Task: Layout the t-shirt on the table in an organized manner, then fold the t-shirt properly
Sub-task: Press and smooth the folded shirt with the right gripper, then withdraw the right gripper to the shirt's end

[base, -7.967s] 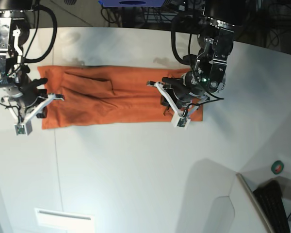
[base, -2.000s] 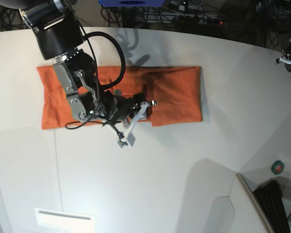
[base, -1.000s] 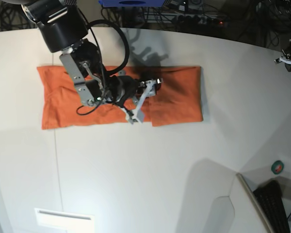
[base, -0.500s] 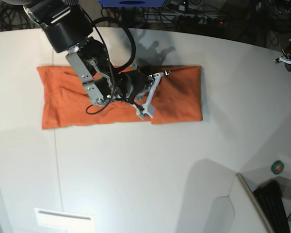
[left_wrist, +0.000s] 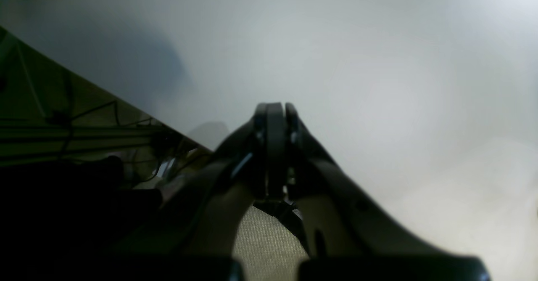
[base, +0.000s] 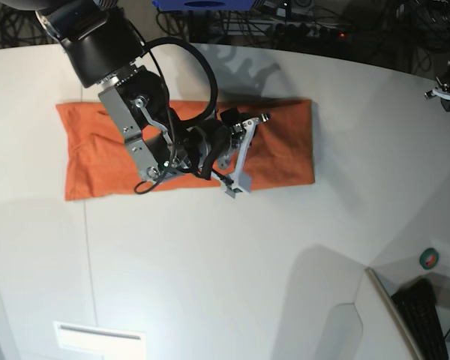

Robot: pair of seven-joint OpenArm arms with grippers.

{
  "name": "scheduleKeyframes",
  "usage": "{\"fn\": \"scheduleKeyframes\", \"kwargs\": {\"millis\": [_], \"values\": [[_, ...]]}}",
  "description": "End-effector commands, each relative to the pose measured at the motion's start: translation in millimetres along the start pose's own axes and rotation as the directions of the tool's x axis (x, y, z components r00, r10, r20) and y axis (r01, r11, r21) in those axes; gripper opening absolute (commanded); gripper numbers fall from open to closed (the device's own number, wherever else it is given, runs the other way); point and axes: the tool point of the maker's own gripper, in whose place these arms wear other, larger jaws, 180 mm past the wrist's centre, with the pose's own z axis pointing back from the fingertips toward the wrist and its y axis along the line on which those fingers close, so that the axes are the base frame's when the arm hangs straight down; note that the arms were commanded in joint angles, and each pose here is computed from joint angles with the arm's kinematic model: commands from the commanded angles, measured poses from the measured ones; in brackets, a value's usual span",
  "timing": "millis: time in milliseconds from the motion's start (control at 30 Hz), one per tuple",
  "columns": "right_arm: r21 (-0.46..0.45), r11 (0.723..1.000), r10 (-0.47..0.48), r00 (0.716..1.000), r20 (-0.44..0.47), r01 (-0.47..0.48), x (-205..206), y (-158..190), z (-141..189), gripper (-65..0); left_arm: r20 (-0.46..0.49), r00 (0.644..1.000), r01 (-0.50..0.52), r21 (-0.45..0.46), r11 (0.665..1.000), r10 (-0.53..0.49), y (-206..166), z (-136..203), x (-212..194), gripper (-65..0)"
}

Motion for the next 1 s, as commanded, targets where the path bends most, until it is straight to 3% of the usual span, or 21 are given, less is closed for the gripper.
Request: {"fn": "scheduleKeyframes", "kwargs": {"millis": [0,267,567,633,800,867,967], "values": [[0.021,1.0,0.008,0.999,0.031,-0.008,14,8,4,-65.0,0.043,0.999,0.011,0.015,1.0,-0.011,8,3,16,-65.0],[0.018,0.981,-0.195,0.981,-0.01,0.195,4,-32,0,-65.0,0.019,1.0,-0.001,0.019,1.0,0.001,14,-1,9,-65.0],[0.041,0.961,-0.271,0.962,-0.034,0.272,1,-40,11,-65.0,0.029,0.999,0.029,-0.037,0.999,-0.028,-14,-12,18,-65.0],[0.086,0.951,-0.294,0.955,-0.041,0.297,2,-34,13,-65.0,0.023,0.999,0.05,-0.063,0.997,-0.049,-25,-16,19,-65.0],[0.238,0.909,-0.339,0.939,-0.059,0.343,6,-17,25,-38.9,0.039,0.996,0.082,-0.133,0.988,-0.077,-60,-28,31,-65.0],[0.275,0.905,-0.328,0.944,-0.037,0.325,12,-15,37,-34.5,0.046,0.994,0.101,-0.152,0.983,-0.095,-70,-30,35,-65.0],[0.316,0.909,-0.299,0.953,0.04,0.272,21,-7,58,-34.4,0.055,0.992,0.124,-0.193,0.973,-0.116,-91,-36,41,-65.0]]}}
